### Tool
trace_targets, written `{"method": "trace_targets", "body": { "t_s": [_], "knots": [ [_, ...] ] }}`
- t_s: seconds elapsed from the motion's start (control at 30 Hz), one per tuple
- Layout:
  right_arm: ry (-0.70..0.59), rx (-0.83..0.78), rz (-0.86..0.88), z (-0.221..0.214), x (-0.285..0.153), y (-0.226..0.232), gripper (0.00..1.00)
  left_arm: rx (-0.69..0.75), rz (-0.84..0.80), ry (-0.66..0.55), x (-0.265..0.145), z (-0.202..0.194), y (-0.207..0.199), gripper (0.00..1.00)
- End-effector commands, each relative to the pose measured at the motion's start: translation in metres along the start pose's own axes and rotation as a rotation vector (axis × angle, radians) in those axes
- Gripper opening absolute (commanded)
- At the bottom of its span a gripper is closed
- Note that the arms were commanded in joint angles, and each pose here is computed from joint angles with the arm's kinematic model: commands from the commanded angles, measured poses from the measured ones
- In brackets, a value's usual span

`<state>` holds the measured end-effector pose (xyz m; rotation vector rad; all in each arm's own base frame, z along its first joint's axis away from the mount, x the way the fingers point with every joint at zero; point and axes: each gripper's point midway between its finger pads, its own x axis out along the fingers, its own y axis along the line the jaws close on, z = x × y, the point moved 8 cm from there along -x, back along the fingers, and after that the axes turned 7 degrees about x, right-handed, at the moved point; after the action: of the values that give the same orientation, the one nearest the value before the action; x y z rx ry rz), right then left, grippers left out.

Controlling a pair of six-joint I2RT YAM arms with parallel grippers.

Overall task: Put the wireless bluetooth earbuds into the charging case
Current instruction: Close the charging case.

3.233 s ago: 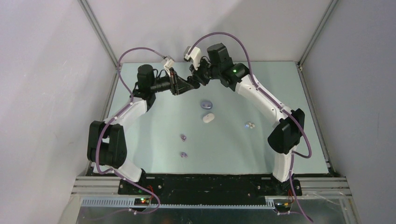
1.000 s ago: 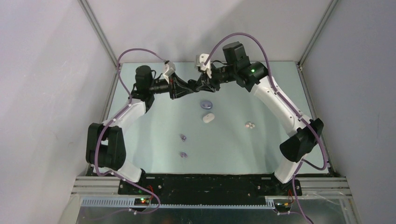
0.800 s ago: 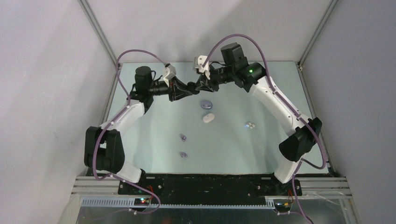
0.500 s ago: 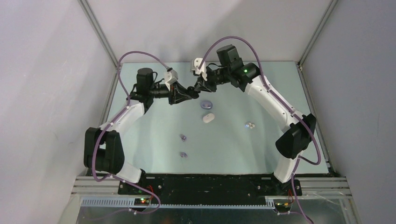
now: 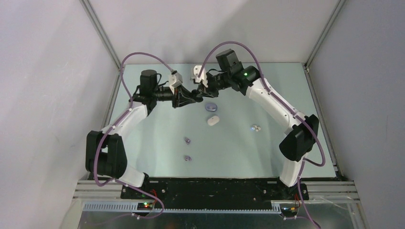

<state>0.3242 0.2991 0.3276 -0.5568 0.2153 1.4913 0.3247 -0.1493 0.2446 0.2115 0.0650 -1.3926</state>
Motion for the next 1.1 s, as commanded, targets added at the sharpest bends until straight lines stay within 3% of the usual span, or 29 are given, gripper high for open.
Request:
{"method": "trace_targets", "body": {
  "t_s": [0.0, 0.37, 0.7, 0.93, 1.07],
  "knots": [
    [0.018, -0.060, -0.030, 0.005, 0.003, -0.006, 0.26, 0.123, 0.008, -0.025, -0.004, 0.031, 0.001, 0.00],
    [0.031, -0.076, -0.056, 0.005, 0.011, -0.011, 0.23, 0.151, 0.001, -0.005, -0.005, 0.033, 0.000, 0.00],
    [0.025, -0.027, -0.039, 0.004, 0.019, -0.012, 0.03, 0.157, 0.004, -0.001, -0.005, 0.033, 0.001, 0.00],
    [0.018, -0.012, -0.052, 0.008, 0.014, -0.012, 0.09, 0.136, 0.014, 0.009, -0.005, 0.031, 0.001, 0.00],
    [-0.043, -0.001, -0.050, 0.019, -0.011, -0.012, 0.20, 0.115, 0.033, 0.028, -0.005, 0.026, 0.005, 0.00]
  ]
}}
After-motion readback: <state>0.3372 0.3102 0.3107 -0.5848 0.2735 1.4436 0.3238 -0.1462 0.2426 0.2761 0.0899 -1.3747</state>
